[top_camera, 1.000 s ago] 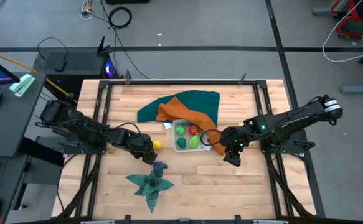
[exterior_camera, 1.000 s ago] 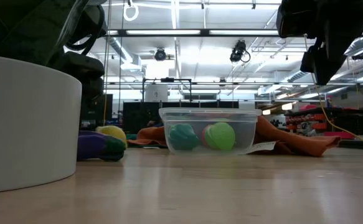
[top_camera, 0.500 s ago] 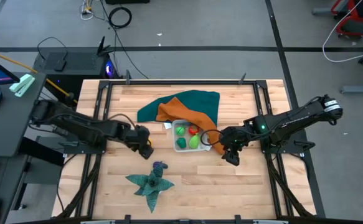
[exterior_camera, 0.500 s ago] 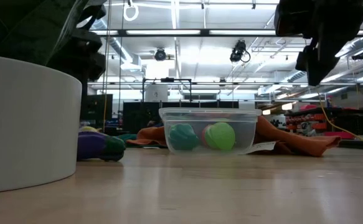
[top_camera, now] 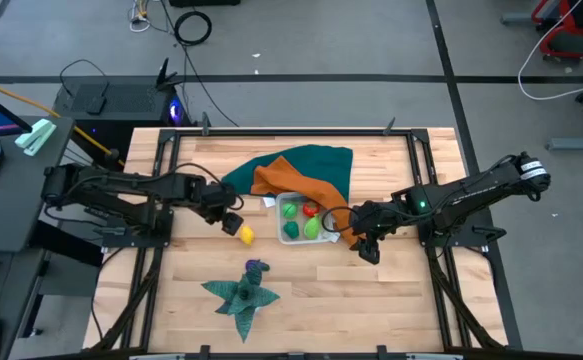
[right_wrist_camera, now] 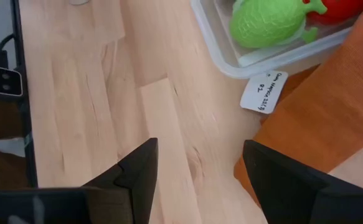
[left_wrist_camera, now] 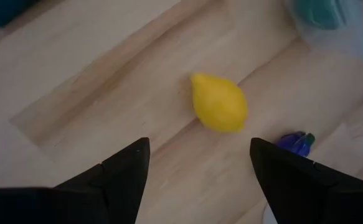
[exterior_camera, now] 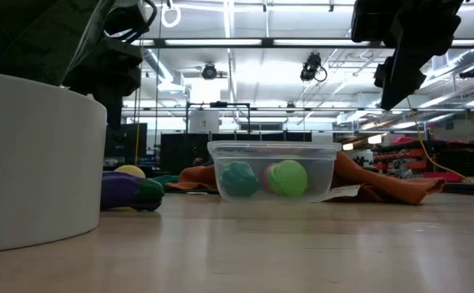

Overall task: Pick and placing Produce into tupperware
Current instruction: Put the lemon into the transparent bin

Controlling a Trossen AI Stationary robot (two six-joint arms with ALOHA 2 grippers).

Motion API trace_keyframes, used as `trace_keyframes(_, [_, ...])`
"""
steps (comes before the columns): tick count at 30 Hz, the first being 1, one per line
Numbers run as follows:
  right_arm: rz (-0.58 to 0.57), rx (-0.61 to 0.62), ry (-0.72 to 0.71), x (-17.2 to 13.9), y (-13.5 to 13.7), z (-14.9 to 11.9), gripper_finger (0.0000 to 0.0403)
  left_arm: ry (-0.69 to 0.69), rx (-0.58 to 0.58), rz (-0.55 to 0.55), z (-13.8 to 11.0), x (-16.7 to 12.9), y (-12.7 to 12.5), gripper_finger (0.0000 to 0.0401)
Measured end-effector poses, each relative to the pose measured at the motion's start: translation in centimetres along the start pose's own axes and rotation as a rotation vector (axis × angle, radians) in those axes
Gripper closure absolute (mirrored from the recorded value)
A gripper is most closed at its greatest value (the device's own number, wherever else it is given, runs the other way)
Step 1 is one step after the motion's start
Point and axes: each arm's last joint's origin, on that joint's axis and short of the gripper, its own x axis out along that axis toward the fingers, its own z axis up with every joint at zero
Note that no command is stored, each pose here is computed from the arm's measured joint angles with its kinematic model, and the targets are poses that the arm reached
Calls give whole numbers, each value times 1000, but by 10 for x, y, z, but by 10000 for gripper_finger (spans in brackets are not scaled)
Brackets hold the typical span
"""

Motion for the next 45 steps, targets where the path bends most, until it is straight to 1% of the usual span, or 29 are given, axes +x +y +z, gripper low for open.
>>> trace_keyframes(3, [1,-9,0,0,0,0,204,-11,78,-16,4,1,0,115])
trace_keyframes(5, [0,-10,-1,0,0,0,204,-10,89,-23,6,1,0,115])
trace_keyframes(10, [13,3,1,0,-2,2,204,-33,100,-82,10,2,-4,115])
trace_keyframes(14, [15,-10,-6,0,-2,2,204,-50,110,-130,12,1,-8,115])
trace_keyframes(17, [20,-15,-16,0,-1,3,204,-39,165,-166,12,1,-10,115])
trace_keyframes(20, [38,-42,-55,0,0,7,204,-31,215,-169,12,1,-10,115])
trace_keyframes(26, [48,-97,-152,-2,-5,20,204,4,221,-200,11,1,-11,115])
trace_keyframes(28, [35,-116,-160,-3,-9,22,204,8,221,-191,10,1,-10,115])
trace_keyframes(30, [24,-135,-170,-3,-12,24,204,-14,210,-151,11,1,-8,115])
trace_keyframes(31, [18,-140,-173,-4,-13,25,204,-19,192,-126,12,2,-6,115])
trace_keyframes(34, [7,-151,-179,-4,-16,26,204,9,87,-83,17,9,0,115])
trace_keyframes(37, [7,-164,-180,-4,-17,26,204,63,19,-84,19,18,1,115])
trace_keyframes(38, [10,-167,-180,-4,-16,27,204,80,12,-85,20,22,0,115])
trace_keyframes(41, [12,-173,-181,-4,-16,27,204,107,35,-116,21,32,-4,115])
trace_keyframes(43, [13,-174,-183,-4,-16,27,204,121,74,-138,21,39,-8,115])
trace_keyframes(45, [13,-174,-183,-4,-16,27,204,134,137,-143,19,43,-10,115])
